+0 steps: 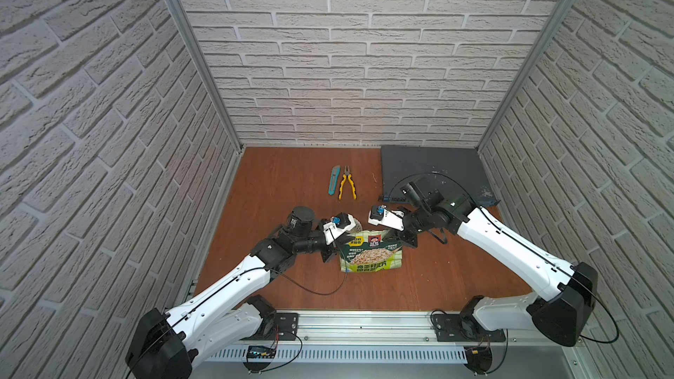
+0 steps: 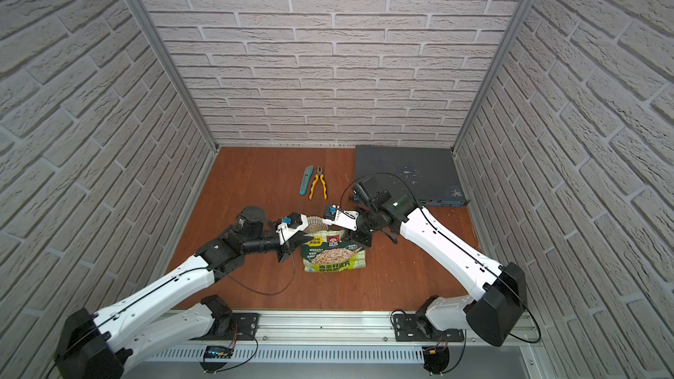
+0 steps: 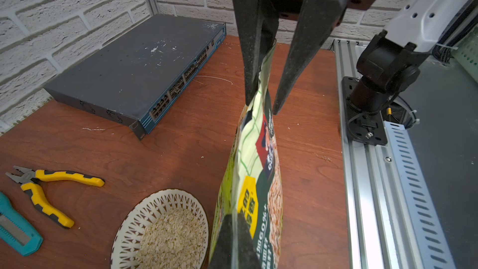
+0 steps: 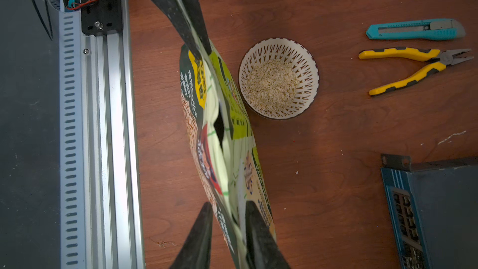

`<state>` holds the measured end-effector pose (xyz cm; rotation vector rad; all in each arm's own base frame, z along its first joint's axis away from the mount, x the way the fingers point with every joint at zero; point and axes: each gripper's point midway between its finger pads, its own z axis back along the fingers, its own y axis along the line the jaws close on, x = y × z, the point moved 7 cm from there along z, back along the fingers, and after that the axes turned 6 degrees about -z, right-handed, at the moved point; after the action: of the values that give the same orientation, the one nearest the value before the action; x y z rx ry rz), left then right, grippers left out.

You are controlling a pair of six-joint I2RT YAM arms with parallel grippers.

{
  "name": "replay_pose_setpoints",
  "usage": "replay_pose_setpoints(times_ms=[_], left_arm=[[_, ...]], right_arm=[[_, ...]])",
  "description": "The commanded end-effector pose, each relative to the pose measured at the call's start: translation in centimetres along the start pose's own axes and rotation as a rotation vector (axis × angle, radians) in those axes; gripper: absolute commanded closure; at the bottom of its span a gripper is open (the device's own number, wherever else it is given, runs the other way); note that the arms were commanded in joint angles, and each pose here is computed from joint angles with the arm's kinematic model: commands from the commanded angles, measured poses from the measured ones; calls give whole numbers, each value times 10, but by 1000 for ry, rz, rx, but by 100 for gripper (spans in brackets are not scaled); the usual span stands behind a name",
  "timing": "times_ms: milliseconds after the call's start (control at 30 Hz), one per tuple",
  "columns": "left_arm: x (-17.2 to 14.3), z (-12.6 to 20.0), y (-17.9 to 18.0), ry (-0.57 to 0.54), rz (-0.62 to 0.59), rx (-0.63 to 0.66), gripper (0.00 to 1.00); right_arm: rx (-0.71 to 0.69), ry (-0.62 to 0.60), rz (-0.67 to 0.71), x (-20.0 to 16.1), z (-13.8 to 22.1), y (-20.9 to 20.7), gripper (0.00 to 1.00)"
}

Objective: Pour the oats into the breakfast bowl
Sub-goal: Close the oats bag at the center of the board.

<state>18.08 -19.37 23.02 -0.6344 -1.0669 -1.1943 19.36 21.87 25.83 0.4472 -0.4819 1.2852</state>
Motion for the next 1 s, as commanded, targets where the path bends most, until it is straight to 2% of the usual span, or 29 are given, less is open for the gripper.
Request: replay_pose_setpoints(times_ms=[0,67,100,133,233,300,400,467,533,567,667,767,833,900,933,967], left_arm=[[21,6,6,-108,-62,49,100],[20,6,6,-109,-63,48,100],[20,6,6,-110,-63,49,100],[20,6,6,-112,-65,51,100],[20,7,6,-114,-67,56,100],[19,8,6,-117,-68,59,100],[20,8,6,-120,-72,63,100],[19,8,5,-118,-70,61,100],[18,8,5,-117,-68,61,100],[18,8,5,-117,-68,61,100],[18,8,5,-118,-69,62,100],[19,8,5,-121,-71,64,100],[19,9,5,-124,-73,65,100],[19,9,5,-124,-72,64,100],[19,9,5,-125,-72,65,100],[19,9,5,-127,-72,67,100]], right_arm=[[14,-63,33,16,0,4,74],[22,-63,41,19,-2,4,91],[23,-60,42,20,-3,4,96],[24,-59,45,21,-3,4,96],[13,-64,54,23,-3,5,95],[10,-74,60,24,-4,5,79],[17,-90,68,29,-7,6,73],[25,-95,74,32,-10,6,75],[31,-89,77,34,-13,6,93],[32,-79,76,34,-14,5,96],[20,-82,76,36,-13,4,96],[26,-122,82,42,-11,6,79],[35,-131,84,44,-14,6,75],[47,-128,80,45,-18,6,75],[53,-124,76,46,-21,6,79],[56,-121,74,47,-23,6,88]])
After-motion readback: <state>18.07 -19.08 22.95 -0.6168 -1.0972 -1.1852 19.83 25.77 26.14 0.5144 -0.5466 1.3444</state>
